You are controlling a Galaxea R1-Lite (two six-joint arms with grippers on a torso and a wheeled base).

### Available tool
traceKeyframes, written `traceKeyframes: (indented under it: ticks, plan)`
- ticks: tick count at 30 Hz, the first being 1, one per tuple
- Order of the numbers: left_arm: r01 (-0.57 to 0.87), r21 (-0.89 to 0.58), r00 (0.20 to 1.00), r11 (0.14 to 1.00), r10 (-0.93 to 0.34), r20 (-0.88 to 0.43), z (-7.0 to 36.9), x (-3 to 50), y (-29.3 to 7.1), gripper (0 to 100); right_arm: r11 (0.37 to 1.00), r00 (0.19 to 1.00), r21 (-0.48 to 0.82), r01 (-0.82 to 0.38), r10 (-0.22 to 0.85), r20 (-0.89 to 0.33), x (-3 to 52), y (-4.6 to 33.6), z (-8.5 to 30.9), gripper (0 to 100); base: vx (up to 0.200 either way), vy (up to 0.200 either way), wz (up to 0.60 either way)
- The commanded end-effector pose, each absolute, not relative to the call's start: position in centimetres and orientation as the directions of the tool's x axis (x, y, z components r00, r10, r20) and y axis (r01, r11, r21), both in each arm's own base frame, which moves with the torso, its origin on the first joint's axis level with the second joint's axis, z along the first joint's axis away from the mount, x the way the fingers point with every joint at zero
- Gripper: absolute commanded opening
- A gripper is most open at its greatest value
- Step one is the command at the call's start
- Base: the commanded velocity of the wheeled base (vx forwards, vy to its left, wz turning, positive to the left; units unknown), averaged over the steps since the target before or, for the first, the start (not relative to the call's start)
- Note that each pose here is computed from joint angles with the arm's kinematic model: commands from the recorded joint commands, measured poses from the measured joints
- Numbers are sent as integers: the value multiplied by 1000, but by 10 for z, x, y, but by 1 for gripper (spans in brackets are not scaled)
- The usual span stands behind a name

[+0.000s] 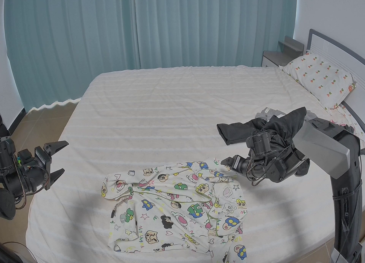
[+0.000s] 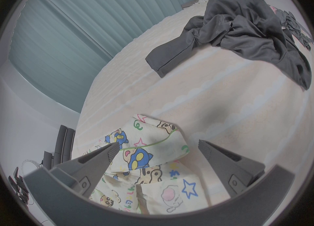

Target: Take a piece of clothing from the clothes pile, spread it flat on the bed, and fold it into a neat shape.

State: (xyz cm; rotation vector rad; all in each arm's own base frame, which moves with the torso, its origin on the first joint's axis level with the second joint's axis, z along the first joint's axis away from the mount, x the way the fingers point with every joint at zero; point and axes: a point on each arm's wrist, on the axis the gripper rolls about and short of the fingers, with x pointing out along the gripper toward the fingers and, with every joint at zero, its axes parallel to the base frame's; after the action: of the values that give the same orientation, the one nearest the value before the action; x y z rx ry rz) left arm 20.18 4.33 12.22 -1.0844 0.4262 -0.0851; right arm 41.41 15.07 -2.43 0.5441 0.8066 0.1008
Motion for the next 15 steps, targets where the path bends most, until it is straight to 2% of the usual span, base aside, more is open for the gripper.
traceKeyframes:
  ticks: [1, 15]
  plan:
    - [-144, -870, 914, 471, -273, -300, 121, 200, 43, 100, 863, 679, 489, 127, 284, -677, 419, 153, -41, 100, 0, 0, 0]
    - [-160, -869, 906, 468, -281, -318, 116, 202, 42, 100, 862, 685, 493, 118, 289, -669, 425, 159, -50, 100, 0, 0, 0]
